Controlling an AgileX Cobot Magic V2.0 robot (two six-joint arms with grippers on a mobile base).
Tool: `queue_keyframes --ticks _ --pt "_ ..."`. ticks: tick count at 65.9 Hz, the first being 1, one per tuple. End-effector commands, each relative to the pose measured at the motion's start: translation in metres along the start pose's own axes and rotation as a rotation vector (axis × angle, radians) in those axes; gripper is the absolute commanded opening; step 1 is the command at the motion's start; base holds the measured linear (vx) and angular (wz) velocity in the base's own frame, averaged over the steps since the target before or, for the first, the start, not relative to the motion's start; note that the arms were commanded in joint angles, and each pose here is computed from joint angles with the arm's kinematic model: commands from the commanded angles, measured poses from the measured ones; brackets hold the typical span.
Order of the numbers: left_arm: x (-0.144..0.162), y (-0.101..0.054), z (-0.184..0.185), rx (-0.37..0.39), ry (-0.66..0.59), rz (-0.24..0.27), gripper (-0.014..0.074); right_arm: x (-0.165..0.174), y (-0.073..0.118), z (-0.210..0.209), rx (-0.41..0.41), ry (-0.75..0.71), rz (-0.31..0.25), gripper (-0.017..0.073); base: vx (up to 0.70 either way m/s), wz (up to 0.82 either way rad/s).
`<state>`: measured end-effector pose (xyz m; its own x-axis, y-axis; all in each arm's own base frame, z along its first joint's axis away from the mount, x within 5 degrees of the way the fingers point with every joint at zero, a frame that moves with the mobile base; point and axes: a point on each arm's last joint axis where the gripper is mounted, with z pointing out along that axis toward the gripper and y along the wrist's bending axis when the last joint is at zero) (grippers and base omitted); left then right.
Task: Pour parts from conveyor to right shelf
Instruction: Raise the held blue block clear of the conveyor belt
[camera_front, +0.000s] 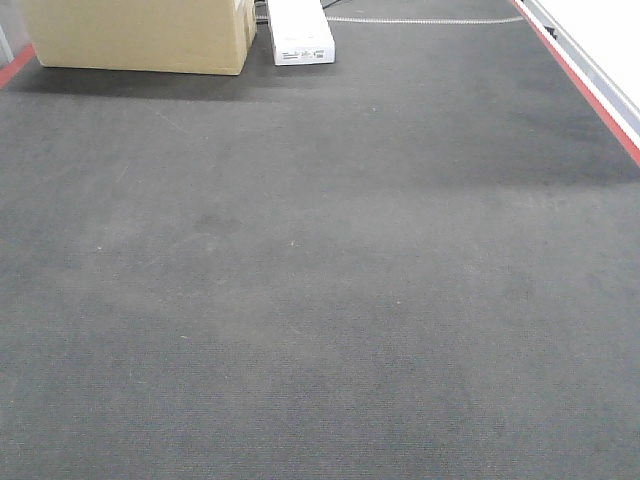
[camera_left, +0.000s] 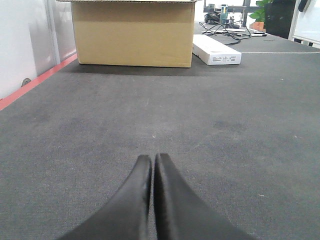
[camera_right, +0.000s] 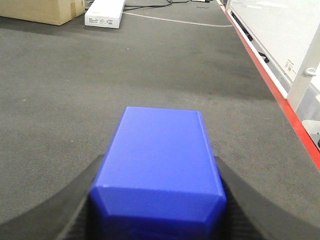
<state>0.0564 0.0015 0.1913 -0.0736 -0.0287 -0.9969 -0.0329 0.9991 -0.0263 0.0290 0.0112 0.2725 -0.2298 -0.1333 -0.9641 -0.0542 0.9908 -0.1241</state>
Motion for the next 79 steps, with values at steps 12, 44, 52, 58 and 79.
queue_keyframes --ticks 12,44,52,58,79 --pt "-0.0138 -0.0004 -0.0018 0.006 -0.099 -0.017 -0.0006 -0.0133 -0.0030 -0.0020 0.027 -0.086 0.010 -0.0005 0.00 0.00" --pt "-0.0138 -0.0004 -0.0018 0.006 -0.099 -0.017 -0.0006 -0.0133 -0.0030 -0.0020 0.027 -0.086 0.010 -0.0005 0.00 0.00" --pt "-0.0138 -0.0004 -0.0018 0.006 -0.099 -0.017 -0.0006 -0.0133 -0.0030 -0.0020 0.027 -0.086 0.010 -0.0005 0.00 0.00" --pt "-0.0138 -0.0004 -0.0018 0.006 -0.099 -0.017 -0.0006 -0.0133 -0.0030 -0.0020 0.027 -0.086 0.010 -0.0005 0.00 0.00" --pt "-0.0138 -0.0004 -0.0018 0.006 -0.099 -0.017 -0.0006 -0.0133 -0.0030 -0.0020 0.027 -0.086 0.010 -0.0005 -0.02 -0.01"
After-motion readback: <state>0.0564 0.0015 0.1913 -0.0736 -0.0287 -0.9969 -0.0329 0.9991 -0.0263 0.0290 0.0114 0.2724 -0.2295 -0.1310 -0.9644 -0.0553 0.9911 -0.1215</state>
